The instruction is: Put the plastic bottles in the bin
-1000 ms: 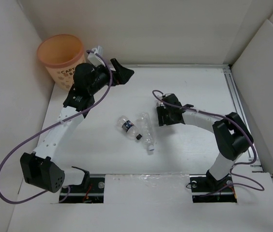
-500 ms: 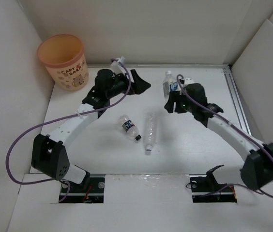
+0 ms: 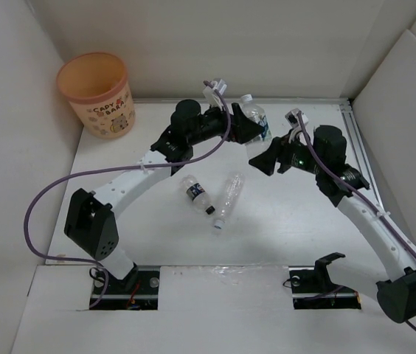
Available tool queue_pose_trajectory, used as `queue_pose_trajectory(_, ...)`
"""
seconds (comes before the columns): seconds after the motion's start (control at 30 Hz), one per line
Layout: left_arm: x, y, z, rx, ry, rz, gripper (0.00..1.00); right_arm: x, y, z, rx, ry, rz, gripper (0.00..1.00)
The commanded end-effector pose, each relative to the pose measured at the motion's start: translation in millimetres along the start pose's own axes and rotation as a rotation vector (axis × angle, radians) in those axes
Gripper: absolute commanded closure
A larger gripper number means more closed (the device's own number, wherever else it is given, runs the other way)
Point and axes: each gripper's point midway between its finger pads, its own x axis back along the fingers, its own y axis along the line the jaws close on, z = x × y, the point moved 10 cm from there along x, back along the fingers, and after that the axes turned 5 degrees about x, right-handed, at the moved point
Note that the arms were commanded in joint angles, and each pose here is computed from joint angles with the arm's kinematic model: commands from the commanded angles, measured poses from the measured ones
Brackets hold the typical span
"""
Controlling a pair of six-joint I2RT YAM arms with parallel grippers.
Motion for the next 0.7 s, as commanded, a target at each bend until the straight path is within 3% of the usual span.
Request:
queue_pose_trajectory(0.0, -5.9, -21.0, -22.8, -0.048, -0.097, 0.114, 0.0, 10.5, 21.4, -20.9, 0.079, -0.091, -0.176, 1.0)
queue_pose_trajectory(0.2, -16.4, -16.8, -11.6, 0.002, -0.04, 0.152, 0.02, 11.3, 24.7, -27.6, 0.081, -0.118, -0.194, 1.0)
queue_pose_trajectory(0.27, -16.4, -16.8, -11.5, 0.002, -0.04, 0.152, 0.22, 11.3, 24.7, -27.6, 0.081, -0.118, -0.194, 0.99)
queue_pose_trajectory(0.3, -18.6, -16.7, -13.0, 0.001, -0.042, 0.153, 0.4, 11.3, 24.7, -27.6, 0.081, -0.118, -0.194, 0.91)
queue_pose_trajectory(0.33, -19.0, -16.5, -13.7, 0.012, -0.05, 0.144, 0.63, 10.2, 23.0, -24.8, 0.075, -0.113, -0.184, 0.76)
queue_pose_trajectory(0.37, -19.2, -20.5, -19.5, 0.009, -0.064, 0.142, 0.94, 10.0, 17.8, -23.0, 0.066, -0.114, -0.155, 0.19)
queue_pose_trajectory(0.4, -19.4, -22.0, -22.7, 0.012, -0.071, 0.129, 1.0, 10.5, 14.2, -24.0, 0.063, -0.122, -0.13, 0.05)
queue_pose_trajectory(0.43, -20.0, -19.2, -25.9, 0.011, -0.084, 0.07, 1.0, 11.9, 13.7, -21.4, 0.052, -0.125, -0.112, 0.0)
queue_pose_trajectory(0.67, 13.3, 11.1, -124.1, -0.007, -0.311, -0.197, 1.0, 20.5, -16.6, -2.4, -0.009, -0.111, 0.102, 0.0)
